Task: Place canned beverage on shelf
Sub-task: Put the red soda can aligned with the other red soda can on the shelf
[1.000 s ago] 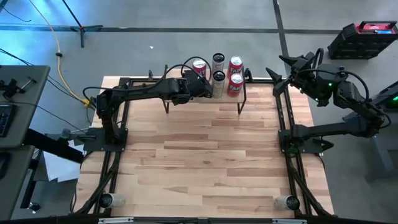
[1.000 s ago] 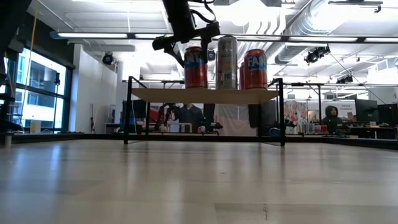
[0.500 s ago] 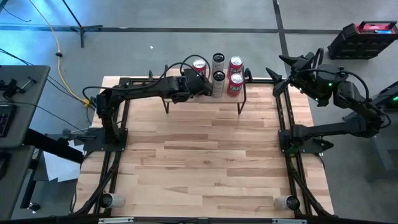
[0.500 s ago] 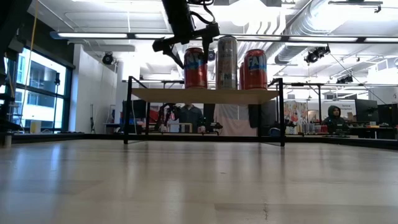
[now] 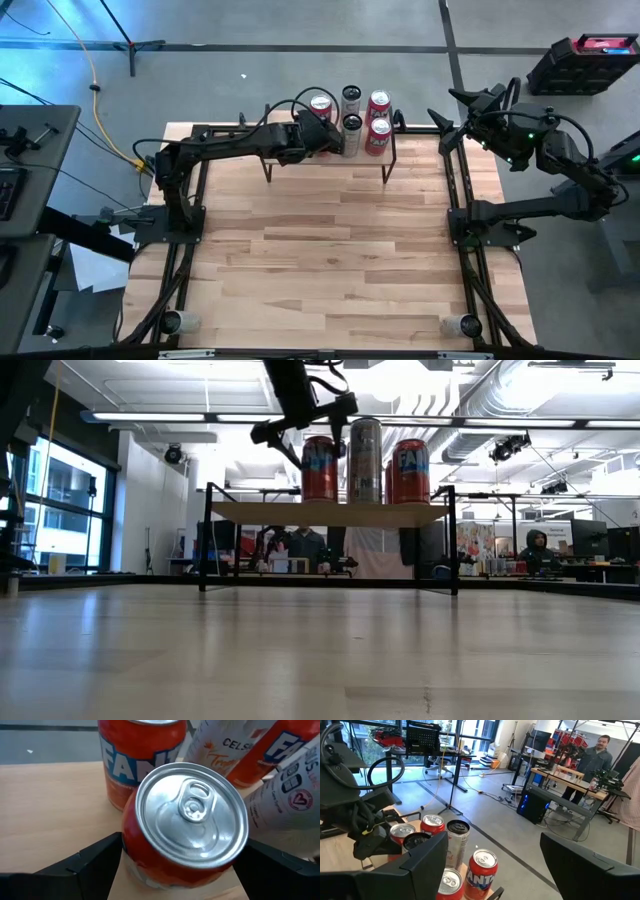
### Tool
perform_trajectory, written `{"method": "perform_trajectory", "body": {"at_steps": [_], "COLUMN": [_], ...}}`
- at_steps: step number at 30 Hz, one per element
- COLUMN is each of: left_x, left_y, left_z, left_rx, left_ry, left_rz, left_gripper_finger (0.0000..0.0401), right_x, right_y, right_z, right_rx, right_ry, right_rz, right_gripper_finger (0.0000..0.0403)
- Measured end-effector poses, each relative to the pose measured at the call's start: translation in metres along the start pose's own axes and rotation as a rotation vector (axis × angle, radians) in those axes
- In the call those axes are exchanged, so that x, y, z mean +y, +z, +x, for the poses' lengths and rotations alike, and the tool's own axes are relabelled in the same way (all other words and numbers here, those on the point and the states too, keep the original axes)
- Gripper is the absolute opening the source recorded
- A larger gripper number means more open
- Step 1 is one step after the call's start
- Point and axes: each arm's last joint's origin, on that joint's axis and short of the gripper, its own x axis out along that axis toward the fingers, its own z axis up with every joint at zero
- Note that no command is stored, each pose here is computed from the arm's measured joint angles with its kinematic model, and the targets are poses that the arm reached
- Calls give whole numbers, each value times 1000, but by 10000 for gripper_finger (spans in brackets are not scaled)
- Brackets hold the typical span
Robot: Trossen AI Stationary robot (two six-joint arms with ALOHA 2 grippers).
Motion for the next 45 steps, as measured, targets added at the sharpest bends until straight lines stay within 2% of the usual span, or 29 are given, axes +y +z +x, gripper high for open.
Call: {"method": "perform_trajectory", "body": {"at_steps": [45], "left_x": [4], "left_y": [7], "left_z": [-4], "left_rx": [49], "left_ry": [-7], "left_rz": [48], "left_gripper_finger": [341], "right_x": [0], "right_y": [0], "right_z": [0], "right_rx": [0], "right_ry": [0], "right_rz": [-3], "right_gripper_finger": [303]}}
